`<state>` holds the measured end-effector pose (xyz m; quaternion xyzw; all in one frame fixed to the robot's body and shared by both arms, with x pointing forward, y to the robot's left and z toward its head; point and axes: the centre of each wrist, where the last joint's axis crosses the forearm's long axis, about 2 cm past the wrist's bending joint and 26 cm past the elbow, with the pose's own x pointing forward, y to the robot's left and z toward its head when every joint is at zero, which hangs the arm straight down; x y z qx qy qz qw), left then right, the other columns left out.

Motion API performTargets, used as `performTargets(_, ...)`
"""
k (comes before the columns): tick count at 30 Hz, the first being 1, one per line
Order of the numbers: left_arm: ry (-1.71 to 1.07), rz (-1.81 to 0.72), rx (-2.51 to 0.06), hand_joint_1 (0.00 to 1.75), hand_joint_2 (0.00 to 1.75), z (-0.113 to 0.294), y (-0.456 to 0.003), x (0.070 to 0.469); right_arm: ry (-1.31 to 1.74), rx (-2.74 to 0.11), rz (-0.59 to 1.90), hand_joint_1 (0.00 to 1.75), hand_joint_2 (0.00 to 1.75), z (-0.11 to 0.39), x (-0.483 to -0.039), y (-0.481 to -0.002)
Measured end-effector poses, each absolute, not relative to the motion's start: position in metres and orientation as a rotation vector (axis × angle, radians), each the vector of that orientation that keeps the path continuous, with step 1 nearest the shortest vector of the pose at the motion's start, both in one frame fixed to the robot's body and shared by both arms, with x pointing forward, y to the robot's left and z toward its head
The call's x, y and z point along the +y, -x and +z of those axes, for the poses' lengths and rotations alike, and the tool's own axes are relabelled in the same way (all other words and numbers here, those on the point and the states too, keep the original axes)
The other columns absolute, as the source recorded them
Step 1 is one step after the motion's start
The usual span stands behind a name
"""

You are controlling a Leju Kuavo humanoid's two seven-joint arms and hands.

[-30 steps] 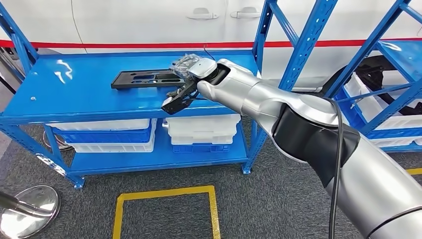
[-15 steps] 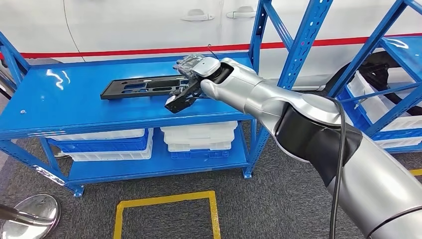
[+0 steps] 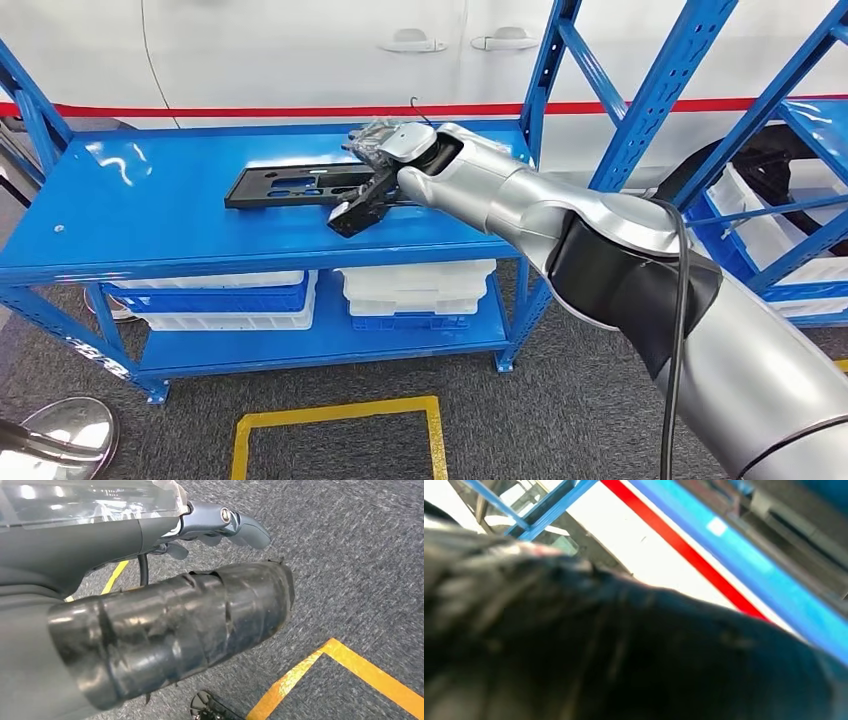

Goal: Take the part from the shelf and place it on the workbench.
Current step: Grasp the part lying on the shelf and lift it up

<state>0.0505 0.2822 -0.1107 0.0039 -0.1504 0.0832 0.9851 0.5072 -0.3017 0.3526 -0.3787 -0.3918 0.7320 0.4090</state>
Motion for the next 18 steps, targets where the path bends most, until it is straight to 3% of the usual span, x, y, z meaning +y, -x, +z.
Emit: performTargets(18,-0.004,0.163,-0.301,0.0,0.0,-0.111,-0.05,0.281,0.913,-0.98,1.894,0.0,0.0,0.343,-0.291,-0.504)
